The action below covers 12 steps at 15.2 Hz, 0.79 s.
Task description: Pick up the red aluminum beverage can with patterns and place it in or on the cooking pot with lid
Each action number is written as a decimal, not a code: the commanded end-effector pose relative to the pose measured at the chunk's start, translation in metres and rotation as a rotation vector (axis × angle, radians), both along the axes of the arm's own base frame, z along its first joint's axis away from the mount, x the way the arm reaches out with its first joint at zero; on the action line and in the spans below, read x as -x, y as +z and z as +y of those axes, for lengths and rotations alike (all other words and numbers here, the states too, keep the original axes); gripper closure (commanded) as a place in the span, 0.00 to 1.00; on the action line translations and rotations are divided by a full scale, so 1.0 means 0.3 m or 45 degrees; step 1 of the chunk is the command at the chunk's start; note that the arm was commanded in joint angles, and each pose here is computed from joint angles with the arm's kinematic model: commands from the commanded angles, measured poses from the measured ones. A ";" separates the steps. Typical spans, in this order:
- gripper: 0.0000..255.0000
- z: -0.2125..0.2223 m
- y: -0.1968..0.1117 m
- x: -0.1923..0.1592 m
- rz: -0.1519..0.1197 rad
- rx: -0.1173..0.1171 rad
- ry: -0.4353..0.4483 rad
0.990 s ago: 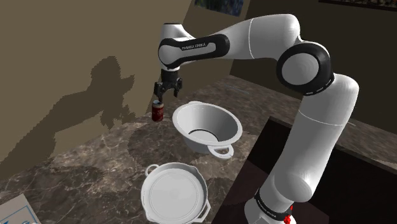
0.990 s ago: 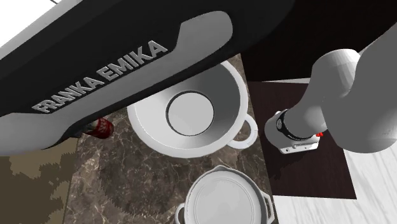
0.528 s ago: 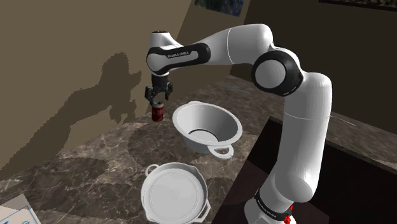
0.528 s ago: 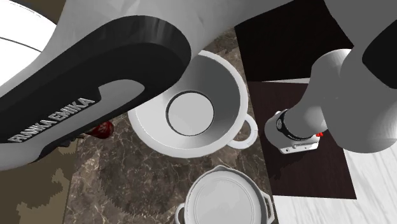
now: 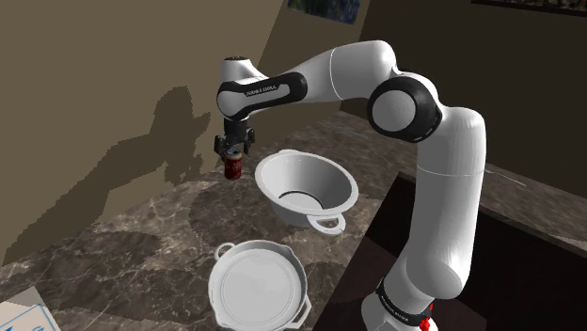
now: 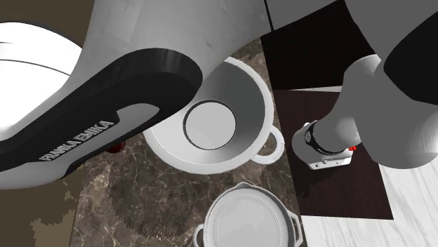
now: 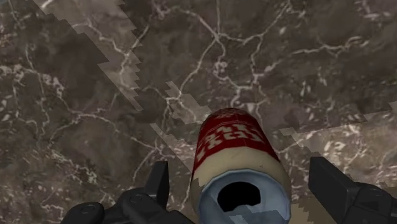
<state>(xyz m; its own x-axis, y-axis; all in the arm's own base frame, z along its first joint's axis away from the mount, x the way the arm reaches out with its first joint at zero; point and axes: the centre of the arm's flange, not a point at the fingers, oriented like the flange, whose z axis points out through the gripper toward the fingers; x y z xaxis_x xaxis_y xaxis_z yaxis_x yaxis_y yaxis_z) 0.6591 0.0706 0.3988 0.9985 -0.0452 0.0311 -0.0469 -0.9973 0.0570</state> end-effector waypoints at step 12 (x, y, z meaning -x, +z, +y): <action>1.00 -0.001 -0.002 -0.001 0.000 0.000 0.000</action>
<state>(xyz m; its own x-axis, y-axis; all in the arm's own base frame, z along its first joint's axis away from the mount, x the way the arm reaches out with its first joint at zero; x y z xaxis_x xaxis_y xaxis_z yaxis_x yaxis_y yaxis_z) 0.6595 0.0707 0.3987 0.9985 -0.0447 0.0324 -0.0465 -0.9973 0.0564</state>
